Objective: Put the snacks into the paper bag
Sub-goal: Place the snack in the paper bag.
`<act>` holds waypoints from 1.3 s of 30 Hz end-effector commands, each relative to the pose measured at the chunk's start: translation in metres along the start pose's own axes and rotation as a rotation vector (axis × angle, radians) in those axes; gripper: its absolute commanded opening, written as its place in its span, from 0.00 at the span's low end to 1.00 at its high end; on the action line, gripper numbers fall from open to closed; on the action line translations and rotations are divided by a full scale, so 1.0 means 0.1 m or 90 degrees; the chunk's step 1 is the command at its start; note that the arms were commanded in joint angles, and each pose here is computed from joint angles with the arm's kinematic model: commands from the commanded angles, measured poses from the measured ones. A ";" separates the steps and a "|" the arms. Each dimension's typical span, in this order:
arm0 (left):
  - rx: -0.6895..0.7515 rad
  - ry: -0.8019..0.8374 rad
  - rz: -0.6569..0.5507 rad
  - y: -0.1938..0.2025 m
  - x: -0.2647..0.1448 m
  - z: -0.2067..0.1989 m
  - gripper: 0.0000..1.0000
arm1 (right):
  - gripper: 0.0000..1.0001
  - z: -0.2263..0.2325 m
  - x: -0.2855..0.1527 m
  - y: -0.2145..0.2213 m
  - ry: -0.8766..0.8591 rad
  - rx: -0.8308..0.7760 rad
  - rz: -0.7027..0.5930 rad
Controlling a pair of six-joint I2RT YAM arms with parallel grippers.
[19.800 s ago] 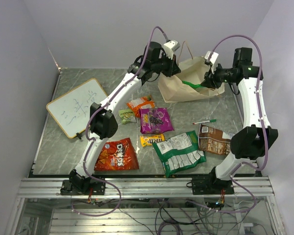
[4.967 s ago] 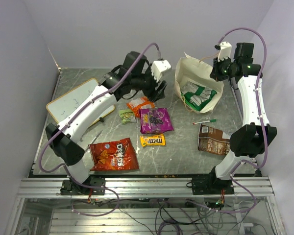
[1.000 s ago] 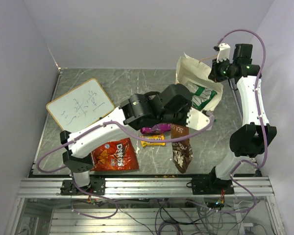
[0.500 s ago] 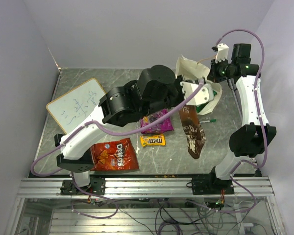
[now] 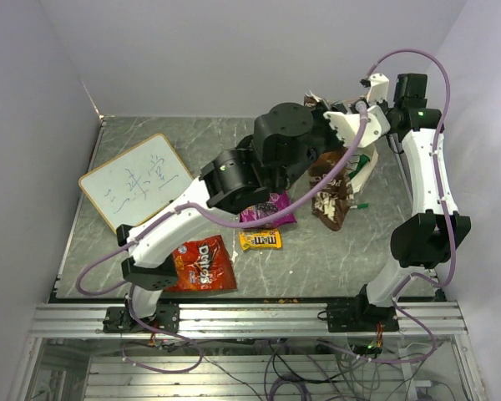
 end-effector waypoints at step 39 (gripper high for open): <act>-0.006 -0.265 -0.056 0.32 0.88 0.57 0.07 | 0.00 0.29 -0.01 0.13 -0.054 0.005 0.028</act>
Point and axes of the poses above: each gripper's point midway between its finger pads, its own x axis out along the fingers, its own z axis along the line the jaws close on, y = z × x, the point moved 3 cm from there along -x, back along the fingers, and after that the axes turned 8 degrees about x, right-handed, at the moved point
